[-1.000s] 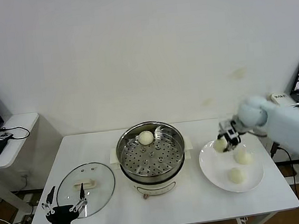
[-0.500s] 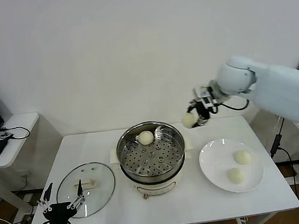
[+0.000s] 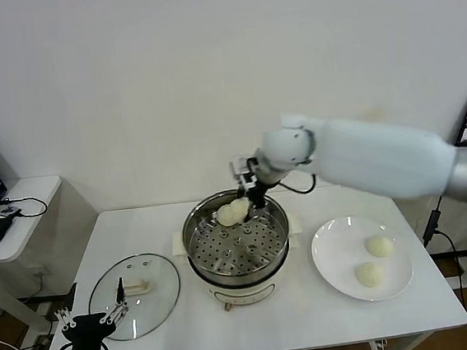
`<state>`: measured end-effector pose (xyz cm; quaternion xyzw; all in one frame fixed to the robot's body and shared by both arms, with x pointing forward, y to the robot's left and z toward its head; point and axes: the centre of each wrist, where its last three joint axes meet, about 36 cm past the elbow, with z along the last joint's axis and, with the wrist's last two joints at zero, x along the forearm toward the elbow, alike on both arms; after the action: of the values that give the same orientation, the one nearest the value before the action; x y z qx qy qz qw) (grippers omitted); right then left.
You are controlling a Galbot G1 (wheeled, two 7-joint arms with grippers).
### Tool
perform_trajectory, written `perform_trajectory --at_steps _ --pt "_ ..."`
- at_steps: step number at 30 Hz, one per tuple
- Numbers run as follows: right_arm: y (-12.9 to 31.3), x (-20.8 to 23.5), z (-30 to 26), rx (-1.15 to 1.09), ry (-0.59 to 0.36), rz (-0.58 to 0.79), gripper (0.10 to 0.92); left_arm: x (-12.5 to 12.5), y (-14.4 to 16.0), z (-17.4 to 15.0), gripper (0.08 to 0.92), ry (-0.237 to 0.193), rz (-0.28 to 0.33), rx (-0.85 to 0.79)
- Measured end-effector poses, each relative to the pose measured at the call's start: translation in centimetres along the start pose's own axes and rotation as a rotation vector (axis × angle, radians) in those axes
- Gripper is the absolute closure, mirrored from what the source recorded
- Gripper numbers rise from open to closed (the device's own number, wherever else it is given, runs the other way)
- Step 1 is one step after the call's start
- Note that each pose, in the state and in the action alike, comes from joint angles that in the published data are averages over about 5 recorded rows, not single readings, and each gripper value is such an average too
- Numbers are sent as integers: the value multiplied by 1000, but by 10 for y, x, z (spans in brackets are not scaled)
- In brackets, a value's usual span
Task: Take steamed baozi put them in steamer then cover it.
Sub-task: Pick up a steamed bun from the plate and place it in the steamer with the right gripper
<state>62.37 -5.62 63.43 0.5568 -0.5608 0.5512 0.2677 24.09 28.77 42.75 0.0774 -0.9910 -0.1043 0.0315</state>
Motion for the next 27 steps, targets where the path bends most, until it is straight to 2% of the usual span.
perform_trajectory --at_steps 11,20,27 --pt "-1 -52 -37 8 3 -25 418 -2 -3 2 177 1 0 7" --pt "-2 -74 -55 -1 -4 -33 406 -3 -3 3 177 0 -1 9" --pt "-5 -73 -57 5 -2 -31 250 -2 -3 2 177 0 -2 10"
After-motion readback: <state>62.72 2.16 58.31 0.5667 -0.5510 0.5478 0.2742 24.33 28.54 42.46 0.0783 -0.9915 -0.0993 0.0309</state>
